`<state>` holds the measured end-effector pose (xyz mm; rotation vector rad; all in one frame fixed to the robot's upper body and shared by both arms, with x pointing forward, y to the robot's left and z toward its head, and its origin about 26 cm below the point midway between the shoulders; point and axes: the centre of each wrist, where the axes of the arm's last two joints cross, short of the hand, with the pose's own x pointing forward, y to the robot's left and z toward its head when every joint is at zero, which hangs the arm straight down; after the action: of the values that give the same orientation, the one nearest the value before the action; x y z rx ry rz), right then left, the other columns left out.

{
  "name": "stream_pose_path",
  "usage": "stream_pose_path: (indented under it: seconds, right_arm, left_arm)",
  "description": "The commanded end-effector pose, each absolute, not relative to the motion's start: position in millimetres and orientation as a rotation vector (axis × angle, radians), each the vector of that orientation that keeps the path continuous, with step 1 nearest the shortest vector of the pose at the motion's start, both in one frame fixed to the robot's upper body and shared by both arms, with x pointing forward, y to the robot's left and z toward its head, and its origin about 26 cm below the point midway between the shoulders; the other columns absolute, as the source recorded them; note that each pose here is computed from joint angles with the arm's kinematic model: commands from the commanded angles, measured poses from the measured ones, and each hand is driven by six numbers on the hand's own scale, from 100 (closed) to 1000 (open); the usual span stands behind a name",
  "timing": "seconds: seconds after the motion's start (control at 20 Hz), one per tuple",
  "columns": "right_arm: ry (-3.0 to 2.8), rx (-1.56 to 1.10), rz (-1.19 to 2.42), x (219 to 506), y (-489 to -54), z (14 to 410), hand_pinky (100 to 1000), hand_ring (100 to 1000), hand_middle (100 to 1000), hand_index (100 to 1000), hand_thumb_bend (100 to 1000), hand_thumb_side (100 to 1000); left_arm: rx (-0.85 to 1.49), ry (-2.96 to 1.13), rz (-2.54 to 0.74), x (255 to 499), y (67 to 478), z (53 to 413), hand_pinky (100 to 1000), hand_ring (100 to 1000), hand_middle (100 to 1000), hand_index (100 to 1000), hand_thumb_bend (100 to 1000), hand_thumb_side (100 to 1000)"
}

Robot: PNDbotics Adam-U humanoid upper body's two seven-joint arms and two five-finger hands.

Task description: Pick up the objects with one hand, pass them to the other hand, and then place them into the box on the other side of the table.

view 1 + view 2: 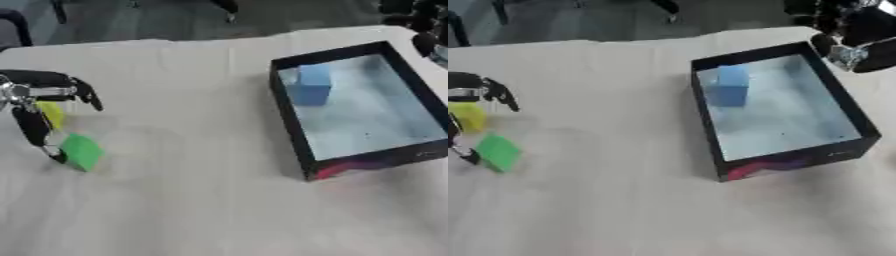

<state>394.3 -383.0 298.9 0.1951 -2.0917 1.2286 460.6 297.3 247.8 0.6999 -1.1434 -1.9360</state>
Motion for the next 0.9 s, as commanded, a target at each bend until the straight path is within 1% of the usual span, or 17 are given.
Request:
stream_pose_path:
  seconds: [0.05, 0.35, 0.6, 0.9]
  right_arm:
    - [-2.103, 0.16, 1.259, 391.2, -385.0, 309.3, 1000, 1000, 922, 1000, 100, 100]
    - [-2.098, 0.151, 1.263, 391.8, -385.6, 306.8, 1000, 1000, 918, 1000, 100, 100]
    - [-2.09, 0.141, 1.266, 392.4, -386.9, 304.4, 1000, 1000, 915, 1000, 100, 107]
    - [-2.09, 0.136, 1.267, 392.4, -387.6, 303.5, 1000, 1000, 914, 1000, 100, 108]
  left_arm:
    - [0.717, -1.104, -2.01, 464.0, 305.1, 258.2, 849, 873, 797, 818, 767, 100]
    - [0.736, -1.081, -2.024, 471.1, 305.2, 247.3, 845, 873, 797, 812, 752, 100]
    - [0.775, -1.073, -2.033, 474.4, 305.6, 241.8, 836, 870, 792, 805, 722, 100]
    - [0.759, -1.048, -2.035, 476.7, 309.4, 235.6, 835, 864, 780, 792, 719, 100]
